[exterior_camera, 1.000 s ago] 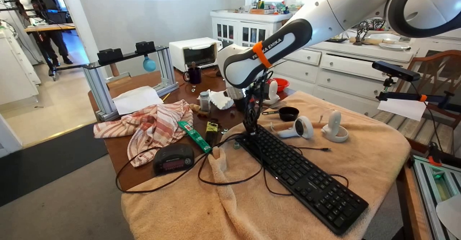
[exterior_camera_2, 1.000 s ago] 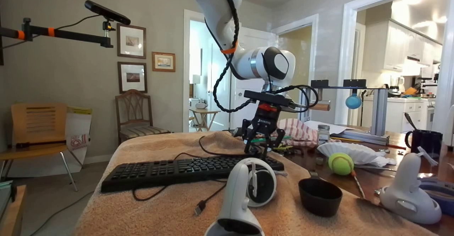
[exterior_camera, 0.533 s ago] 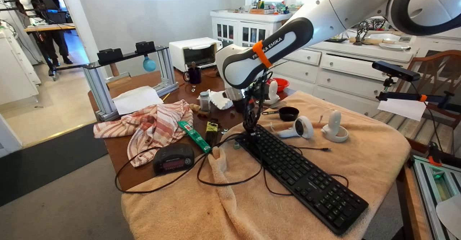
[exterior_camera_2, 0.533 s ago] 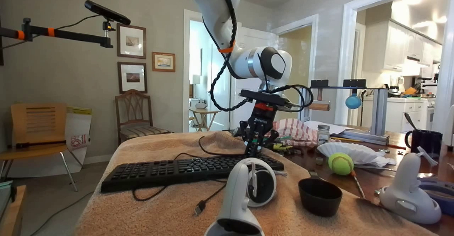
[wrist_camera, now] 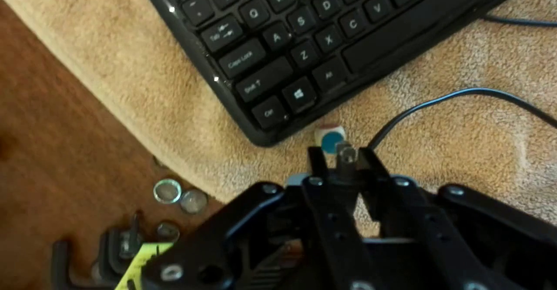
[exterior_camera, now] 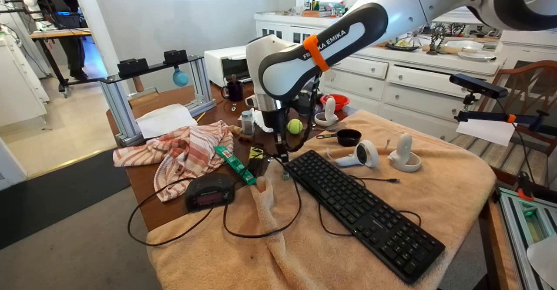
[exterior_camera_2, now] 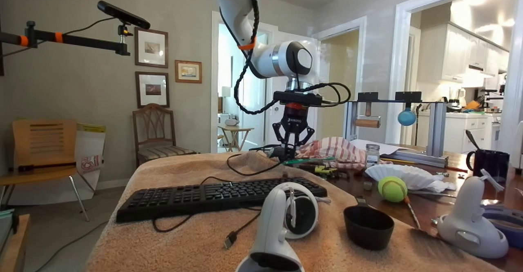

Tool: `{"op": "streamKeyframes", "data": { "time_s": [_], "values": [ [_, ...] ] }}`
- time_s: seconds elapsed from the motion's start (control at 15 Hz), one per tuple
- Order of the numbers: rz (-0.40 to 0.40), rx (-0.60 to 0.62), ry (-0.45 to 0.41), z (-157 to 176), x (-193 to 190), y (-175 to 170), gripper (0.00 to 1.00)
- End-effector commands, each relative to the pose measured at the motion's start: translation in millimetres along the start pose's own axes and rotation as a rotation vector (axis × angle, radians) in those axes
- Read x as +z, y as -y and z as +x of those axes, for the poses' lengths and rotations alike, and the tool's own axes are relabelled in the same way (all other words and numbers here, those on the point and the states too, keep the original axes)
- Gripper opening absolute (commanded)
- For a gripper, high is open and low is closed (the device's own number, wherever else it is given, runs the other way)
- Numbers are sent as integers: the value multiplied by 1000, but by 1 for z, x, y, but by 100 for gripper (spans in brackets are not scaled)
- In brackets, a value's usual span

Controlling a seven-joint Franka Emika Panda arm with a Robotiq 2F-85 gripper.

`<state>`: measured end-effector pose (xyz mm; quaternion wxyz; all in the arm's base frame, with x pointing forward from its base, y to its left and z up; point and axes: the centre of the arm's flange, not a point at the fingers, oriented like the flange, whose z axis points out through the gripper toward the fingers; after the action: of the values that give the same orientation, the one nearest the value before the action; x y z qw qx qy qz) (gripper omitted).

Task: Move the black cable away from the orange towel

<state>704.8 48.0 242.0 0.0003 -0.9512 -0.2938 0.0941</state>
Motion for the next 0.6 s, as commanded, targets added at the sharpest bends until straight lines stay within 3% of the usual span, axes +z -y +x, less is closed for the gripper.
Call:
{"op": "streamKeyframes", "data": {
  "time_s": [0.0,0.27,0.53],
  "values": [
    [-123,-23,-37,20,-19,-6,6],
    [-226,21,-103,42,-32,-23,6],
    [-217,115,-66,37,-28,-39,6]
  ]
}}
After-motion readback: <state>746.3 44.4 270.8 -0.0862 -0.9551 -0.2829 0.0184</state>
